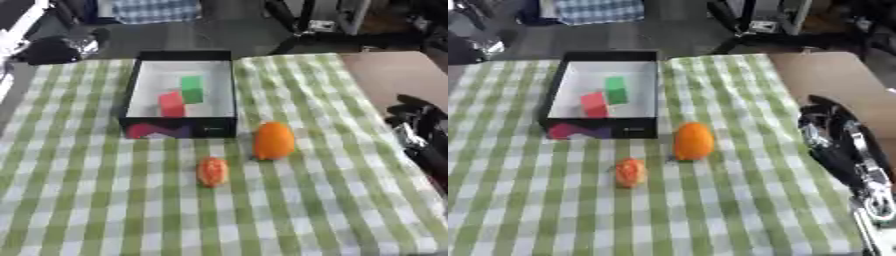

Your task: Pick up objects on the table and place them in the box.

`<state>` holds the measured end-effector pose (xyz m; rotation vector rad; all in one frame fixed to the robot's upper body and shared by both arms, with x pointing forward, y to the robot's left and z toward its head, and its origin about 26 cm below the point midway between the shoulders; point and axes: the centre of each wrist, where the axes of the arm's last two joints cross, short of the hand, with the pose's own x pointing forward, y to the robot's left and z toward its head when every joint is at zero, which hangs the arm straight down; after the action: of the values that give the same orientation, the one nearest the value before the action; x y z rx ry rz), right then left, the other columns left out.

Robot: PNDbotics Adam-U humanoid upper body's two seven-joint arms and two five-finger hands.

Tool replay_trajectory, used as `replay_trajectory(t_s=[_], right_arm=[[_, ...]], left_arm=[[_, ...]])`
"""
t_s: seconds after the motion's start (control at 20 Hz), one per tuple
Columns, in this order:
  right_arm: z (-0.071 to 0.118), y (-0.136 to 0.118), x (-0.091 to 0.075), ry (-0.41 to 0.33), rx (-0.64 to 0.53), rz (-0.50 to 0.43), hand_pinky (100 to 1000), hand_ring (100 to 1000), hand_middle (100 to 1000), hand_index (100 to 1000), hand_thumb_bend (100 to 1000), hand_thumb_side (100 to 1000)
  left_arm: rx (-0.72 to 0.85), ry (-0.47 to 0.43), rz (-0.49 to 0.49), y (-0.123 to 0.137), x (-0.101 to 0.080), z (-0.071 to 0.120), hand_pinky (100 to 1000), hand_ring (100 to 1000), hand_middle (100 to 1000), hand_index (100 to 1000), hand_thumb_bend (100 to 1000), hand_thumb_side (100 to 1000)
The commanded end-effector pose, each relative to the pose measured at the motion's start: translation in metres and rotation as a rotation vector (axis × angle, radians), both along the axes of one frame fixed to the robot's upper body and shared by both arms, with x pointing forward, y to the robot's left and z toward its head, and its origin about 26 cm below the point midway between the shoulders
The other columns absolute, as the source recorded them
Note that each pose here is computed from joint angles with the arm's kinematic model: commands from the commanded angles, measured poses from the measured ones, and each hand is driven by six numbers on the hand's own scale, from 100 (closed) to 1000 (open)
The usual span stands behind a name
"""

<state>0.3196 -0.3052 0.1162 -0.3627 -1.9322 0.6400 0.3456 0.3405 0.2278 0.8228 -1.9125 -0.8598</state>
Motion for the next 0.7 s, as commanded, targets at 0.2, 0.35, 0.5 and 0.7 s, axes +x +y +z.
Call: replay_trajectory(t_s=[0.2,0.35,0.5,0.7], right_arm=[[0.034,-0.009,0.026,-0.027,-0.281,0.118,885,732,720,879,100,489],[0.042,-0.003,0.043,-0.003,-0.398,0.2,886,747,735,901,100,535],[0.043,0.005,0.061,0.043,-0.507,0.28,888,760,747,917,100,585],[0.034,0.015,0.081,0.085,-0.644,0.34,887,770,757,929,163,630]], left_arm=[[-0.19,-0.052,0.016,0.001,-0.036,-0.005,744,534,593,908,387,691],[-0.278,-0.002,0.031,-0.001,-0.043,-0.032,739,527,585,909,366,712],[-0.346,0.037,0.043,-0.004,-0.048,-0.052,737,525,582,910,358,722],[-0.408,0.076,0.054,-0.008,-0.05,-0.071,736,522,579,911,345,735]])
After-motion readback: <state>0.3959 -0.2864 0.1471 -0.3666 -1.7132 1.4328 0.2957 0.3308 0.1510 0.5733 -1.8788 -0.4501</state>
